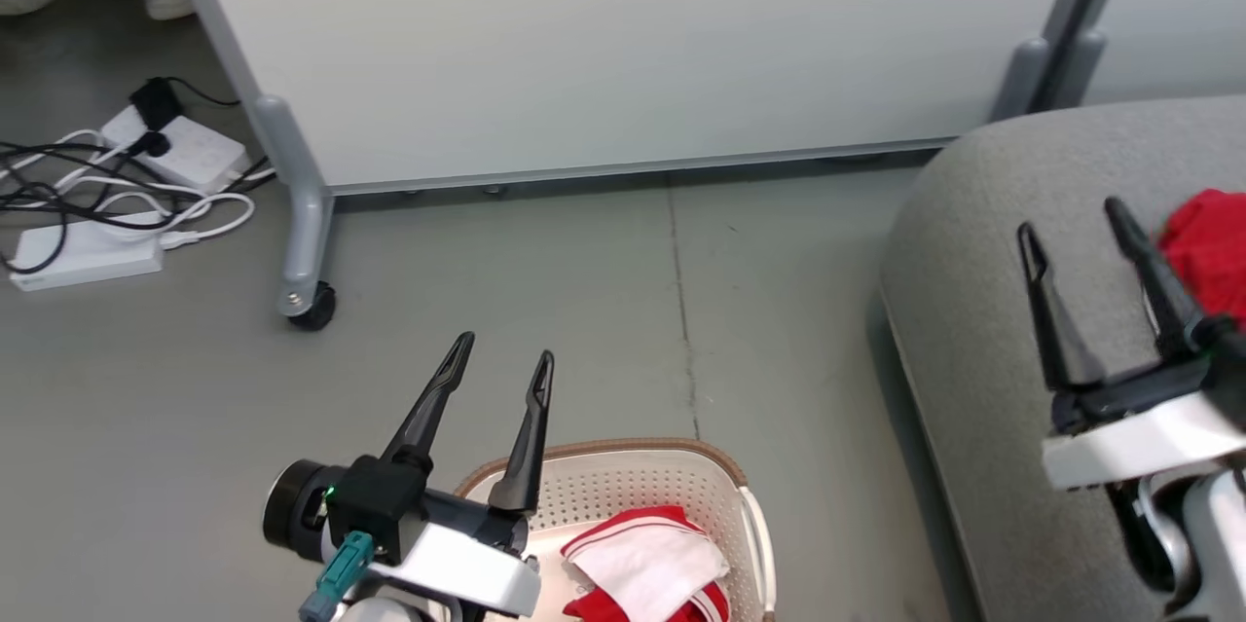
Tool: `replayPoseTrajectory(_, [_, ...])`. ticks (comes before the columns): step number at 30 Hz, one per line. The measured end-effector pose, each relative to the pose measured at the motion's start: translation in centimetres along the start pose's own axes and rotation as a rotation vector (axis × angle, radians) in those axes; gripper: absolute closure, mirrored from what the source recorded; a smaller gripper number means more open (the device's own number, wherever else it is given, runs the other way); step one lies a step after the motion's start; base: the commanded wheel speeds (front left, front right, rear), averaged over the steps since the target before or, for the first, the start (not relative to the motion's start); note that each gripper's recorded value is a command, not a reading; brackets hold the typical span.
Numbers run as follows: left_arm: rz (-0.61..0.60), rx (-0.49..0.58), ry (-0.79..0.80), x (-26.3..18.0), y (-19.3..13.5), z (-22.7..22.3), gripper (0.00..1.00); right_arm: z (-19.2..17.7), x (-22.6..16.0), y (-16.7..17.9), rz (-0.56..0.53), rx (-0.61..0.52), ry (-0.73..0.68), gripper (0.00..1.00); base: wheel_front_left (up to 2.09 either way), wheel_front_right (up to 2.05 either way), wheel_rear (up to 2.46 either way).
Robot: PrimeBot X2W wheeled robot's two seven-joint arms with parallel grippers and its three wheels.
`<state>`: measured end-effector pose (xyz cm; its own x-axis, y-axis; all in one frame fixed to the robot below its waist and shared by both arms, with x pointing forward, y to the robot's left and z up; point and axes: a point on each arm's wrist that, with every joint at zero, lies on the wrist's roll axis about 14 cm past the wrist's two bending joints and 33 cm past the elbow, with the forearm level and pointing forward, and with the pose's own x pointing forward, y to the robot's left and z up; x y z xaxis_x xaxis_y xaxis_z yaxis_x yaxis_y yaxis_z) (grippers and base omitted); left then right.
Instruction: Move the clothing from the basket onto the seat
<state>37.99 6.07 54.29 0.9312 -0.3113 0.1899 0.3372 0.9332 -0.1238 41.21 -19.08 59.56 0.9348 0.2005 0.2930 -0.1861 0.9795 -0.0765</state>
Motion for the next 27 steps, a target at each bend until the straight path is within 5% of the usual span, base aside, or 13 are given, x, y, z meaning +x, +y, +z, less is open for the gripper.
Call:
replayPoseTrajectory(13, [0.215, 0.021, 0.051, -4.1, 4.7, -1.1, 0.00, -4.2, -2.8, 7.2, 0.076, 0.136, 0.110, 0.00, 0.00, 0.00, 0.00])
replayPoseTrajectory(27, [0.235, 0.006, 0.132, -5.7, 4.8, -3.5, 0.00, -5.7, -4.4, 8.0, 0.061, 0.158, 0.163, 0.00, 0.00, 0.00, 0.00])
